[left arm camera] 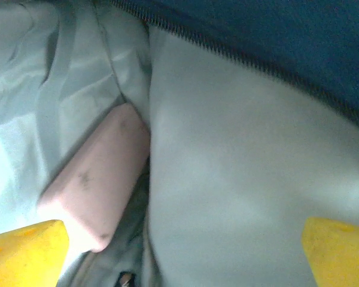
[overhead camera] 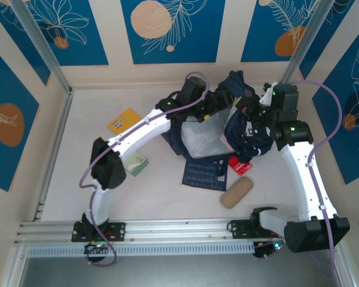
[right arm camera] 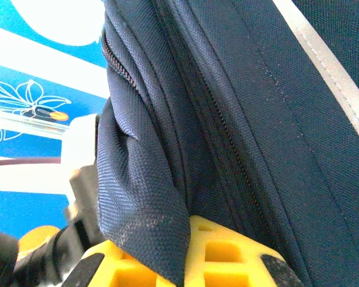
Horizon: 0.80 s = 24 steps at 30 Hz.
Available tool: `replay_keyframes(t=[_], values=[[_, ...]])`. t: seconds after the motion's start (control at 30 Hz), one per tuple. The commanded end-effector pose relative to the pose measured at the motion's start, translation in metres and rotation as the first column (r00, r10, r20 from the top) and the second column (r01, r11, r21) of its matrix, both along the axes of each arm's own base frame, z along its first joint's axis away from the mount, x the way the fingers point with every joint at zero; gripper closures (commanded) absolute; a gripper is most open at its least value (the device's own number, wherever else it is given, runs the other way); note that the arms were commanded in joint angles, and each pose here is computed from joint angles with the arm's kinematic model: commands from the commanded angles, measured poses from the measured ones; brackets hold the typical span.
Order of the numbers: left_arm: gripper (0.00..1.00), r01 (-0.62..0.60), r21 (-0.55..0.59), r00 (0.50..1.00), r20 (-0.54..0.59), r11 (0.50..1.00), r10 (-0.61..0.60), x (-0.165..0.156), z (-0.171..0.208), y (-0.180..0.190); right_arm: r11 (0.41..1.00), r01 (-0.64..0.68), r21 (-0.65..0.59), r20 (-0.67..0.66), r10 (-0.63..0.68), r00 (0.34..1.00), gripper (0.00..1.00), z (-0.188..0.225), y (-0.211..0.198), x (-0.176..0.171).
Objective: Pack books, pencil case, and school supplies into a backpack
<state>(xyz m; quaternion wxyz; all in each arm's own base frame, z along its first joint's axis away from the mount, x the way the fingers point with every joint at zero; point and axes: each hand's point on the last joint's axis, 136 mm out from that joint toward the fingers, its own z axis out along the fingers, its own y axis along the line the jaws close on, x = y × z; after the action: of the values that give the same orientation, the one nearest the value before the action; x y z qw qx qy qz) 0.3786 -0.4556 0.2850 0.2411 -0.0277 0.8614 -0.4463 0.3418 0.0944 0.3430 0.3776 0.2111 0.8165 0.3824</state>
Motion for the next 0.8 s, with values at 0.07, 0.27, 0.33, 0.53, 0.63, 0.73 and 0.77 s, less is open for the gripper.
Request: replay_keyframes(t=[0.07,0.27,0.33,0.53,0.63,0.73,0.77], values=[[0.00,-0.006,0.268,0.991,0.130,0.963,-0.030,-0.046,0.002,0.082,0.998,-0.070,-0.001,0.135,0.070,0.988,1.00,0.027,0.007,-0.010],[0.00,0.006,0.481,0.999,0.040,0.877,-0.029,-0.092,-0.056,0.150,0.992,-0.083,-0.091,0.088,0.091,0.992,1.00,-0.001,0.009,-0.019],[0.00,0.048,0.522,0.998,0.018,0.851,-0.067,-0.107,-0.073,0.156,0.988,-0.084,-0.133,0.064,0.093,0.994,1.00,-0.012,0.007,-0.019],[0.00,0.205,0.693,0.921,0.101,0.691,-0.375,-0.153,-0.101,0.115,0.981,-0.058,-0.183,0.023,0.063,0.998,1.00,-0.030,0.000,-0.006],[0.00,0.254,0.799,0.833,0.106,0.545,-0.543,-0.176,-0.120,0.078,0.986,-0.044,-0.163,0.011,0.046,0.999,1.00,-0.027,-0.002,0.003],[0.00,0.251,0.863,0.743,0.118,0.438,-0.658,-0.198,-0.134,0.041,0.988,-0.032,-0.149,0.007,0.033,0.999,1.00,-0.022,-0.004,0.010],[0.00,0.247,0.876,0.721,0.120,0.415,-0.682,-0.203,-0.139,0.030,0.989,-0.028,-0.145,0.005,0.029,1.000,1.00,-0.022,-0.005,0.012]])
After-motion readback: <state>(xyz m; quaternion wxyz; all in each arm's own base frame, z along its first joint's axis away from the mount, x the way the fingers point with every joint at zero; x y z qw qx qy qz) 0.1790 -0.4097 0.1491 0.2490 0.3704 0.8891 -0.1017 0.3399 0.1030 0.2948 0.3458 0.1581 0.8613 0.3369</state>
